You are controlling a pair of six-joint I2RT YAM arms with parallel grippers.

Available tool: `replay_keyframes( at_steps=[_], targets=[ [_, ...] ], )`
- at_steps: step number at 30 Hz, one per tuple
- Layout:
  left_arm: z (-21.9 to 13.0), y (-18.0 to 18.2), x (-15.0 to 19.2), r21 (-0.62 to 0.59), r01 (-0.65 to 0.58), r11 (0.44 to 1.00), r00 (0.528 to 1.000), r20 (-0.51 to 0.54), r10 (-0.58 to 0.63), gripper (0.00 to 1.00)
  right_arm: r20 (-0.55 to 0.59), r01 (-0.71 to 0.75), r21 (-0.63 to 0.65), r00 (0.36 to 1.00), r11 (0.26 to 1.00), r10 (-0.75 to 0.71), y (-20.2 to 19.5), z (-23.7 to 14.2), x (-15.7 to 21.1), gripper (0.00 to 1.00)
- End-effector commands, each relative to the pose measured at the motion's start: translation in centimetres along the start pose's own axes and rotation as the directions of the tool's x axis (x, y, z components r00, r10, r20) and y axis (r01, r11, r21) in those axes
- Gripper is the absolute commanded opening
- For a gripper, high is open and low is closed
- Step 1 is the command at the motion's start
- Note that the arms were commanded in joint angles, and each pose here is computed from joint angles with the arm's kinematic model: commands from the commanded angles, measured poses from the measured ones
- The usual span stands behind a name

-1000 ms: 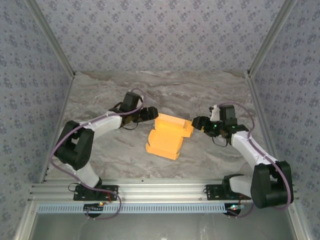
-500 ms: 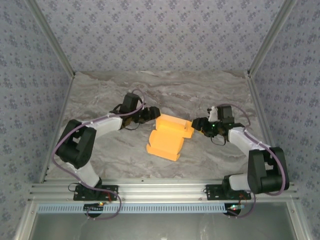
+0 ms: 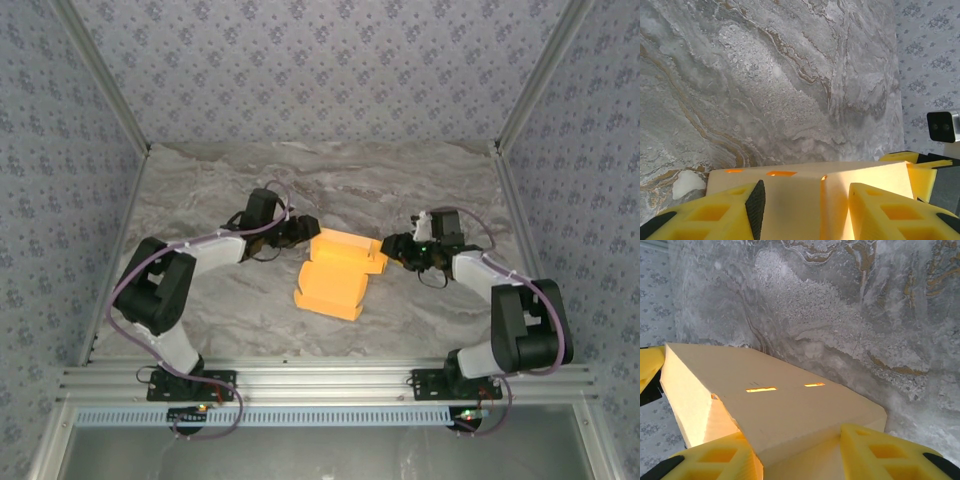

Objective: Fold the paper box

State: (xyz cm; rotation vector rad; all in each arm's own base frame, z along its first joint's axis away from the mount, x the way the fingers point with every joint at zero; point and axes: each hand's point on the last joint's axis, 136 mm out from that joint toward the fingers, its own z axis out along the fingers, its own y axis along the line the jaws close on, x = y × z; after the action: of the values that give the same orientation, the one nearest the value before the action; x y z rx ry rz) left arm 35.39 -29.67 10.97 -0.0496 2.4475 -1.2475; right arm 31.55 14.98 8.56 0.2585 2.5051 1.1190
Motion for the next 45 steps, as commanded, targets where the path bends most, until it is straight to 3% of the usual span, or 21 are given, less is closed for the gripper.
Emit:
replay_keyframes(
  at_steps=[1, 8, 16, 23, 32, 35, 39, 45],
  targets=[
    [0.9, -0.3, 1.2, 0.014, 0.006, 1.000, 1.000, -0.028, -0.006, 0.50, 0.000, 0.019, -0.036, 1.000, 0.999, -0.019, 1.2, 0.4, -0.4, 0.43],
    [1.6, -0.5, 2.4, 0.038, 0.041, 0.998, 0.999, -0.019, -0.041, 0.49, -0.002, 0.059, -0.061, 0.998, 0.996, -0.059, 2.3, 1.2, -0.6, 0.43],
    [1.0, 2.9, 3.4, -0.137, 0.032, 0.990, 0.999, -0.007, -0.034, 0.41, 0.018, 0.120, -0.074, 0.993, 0.990, -0.119, 2.9, 1.1, -0.7, 0.45],
    [0.3, 5.3, 4.0, -0.254, 0.040, 0.966, 0.999, 0.000, -0.041, 0.42, 0.071, 0.134, -0.052, 0.989, 0.990, -0.130, 1.7, -1.0, -0.9, 0.57],
    [-0.2, 6.6, 4.1, -0.300, 0.103, 0.948, 0.995, 0.034, -0.098, 0.42, 0.114, 0.007, -0.146, 0.993, 0.989, 0.009, 0.5, -2.1, 1.7, 0.71],
    [-0.4, 7.2, 4.2, -0.321, 0.157, 0.934, 0.988, 0.053, -0.148, 0.42, 0.147, 0.020, -0.130, 0.989, 0.991, -0.001, 1.3, -1.8, 2.9, 0.63],
    [-0.8, 7.7, 4.2, -0.333, 0.250, 0.909, 0.968, 0.097, -0.231, 0.42, 0.256, 0.144, 0.040, 0.955, 0.989, -0.150, 1.8, -2.1, 4.1, 0.41],
    [-1.2, 7.8, 4.2, -0.317, 0.316, 0.894, 0.948, 0.138, -0.286, 0.42, 0.372, 0.168, 0.123, 0.906, 0.978, -0.203, 1.0, -2.4, 3.6, 0.39]
  ],
)
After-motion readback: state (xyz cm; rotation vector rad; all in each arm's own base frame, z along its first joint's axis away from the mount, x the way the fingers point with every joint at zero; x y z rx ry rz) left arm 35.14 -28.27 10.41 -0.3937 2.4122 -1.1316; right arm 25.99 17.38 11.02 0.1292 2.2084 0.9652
